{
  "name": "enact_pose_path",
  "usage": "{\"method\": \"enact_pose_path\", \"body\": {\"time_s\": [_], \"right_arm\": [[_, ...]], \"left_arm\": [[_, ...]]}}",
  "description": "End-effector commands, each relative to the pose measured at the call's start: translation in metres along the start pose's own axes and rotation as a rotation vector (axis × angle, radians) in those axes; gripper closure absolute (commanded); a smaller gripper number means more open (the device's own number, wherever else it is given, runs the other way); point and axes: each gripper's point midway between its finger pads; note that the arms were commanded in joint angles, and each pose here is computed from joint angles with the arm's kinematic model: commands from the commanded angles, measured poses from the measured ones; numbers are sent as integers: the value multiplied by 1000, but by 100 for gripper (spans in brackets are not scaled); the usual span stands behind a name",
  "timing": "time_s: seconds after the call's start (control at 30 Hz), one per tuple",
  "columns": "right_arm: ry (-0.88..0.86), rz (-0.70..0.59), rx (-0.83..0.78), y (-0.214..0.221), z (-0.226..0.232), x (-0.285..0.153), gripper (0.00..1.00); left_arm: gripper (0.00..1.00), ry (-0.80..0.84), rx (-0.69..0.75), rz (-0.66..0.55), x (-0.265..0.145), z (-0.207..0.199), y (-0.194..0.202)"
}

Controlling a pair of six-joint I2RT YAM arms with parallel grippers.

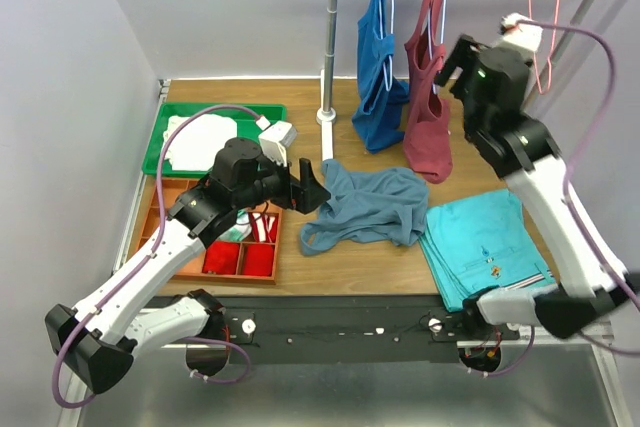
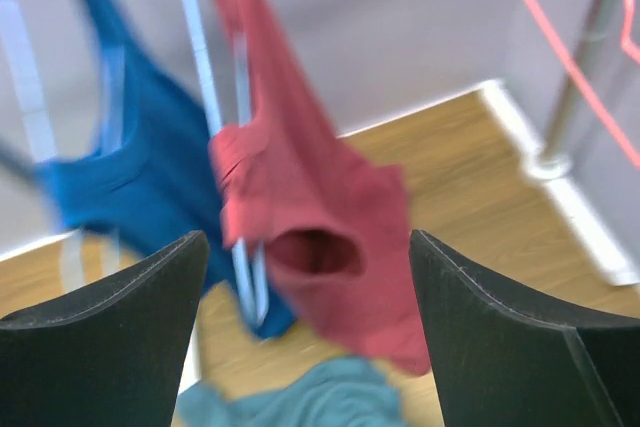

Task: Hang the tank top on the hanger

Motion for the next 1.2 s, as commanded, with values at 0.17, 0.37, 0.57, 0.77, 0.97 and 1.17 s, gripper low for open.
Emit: {"method": "enact_pose_path", "body": {"time_s": [0.17, 0.37, 0.57, 0.77, 0.97, 1.17], "right_arm": [[337, -191, -176, -78, -45, 80, 11], [326, -183, -146, -103, -83, 102, 10], [315, -149, -143, -102, -120, 110, 10], [263, -96, -148, -91, -148, 126, 10], [243, -24, -147, -74, -168, 146, 10], [204, 59, -134, -43, -173, 170, 14]], "left_arm": [[1, 30, 39, 29, -9, -5, 8], [1, 8, 40, 34, -9, 1, 14], [1, -12, 46, 38, -7, 7, 19], [1, -10, 52, 48, -4, 8, 22], [1, -9, 56, 49, -4, 8, 24], [1, -7, 55, 47, -2, 8, 24]]}}
Point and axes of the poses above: each gripper's point midway between its finger pads, its own x axis out along the fingers, its own z axis along the line the jaws close on, y = z × x, and after that the axes turned 2 degrees about x, right-handed
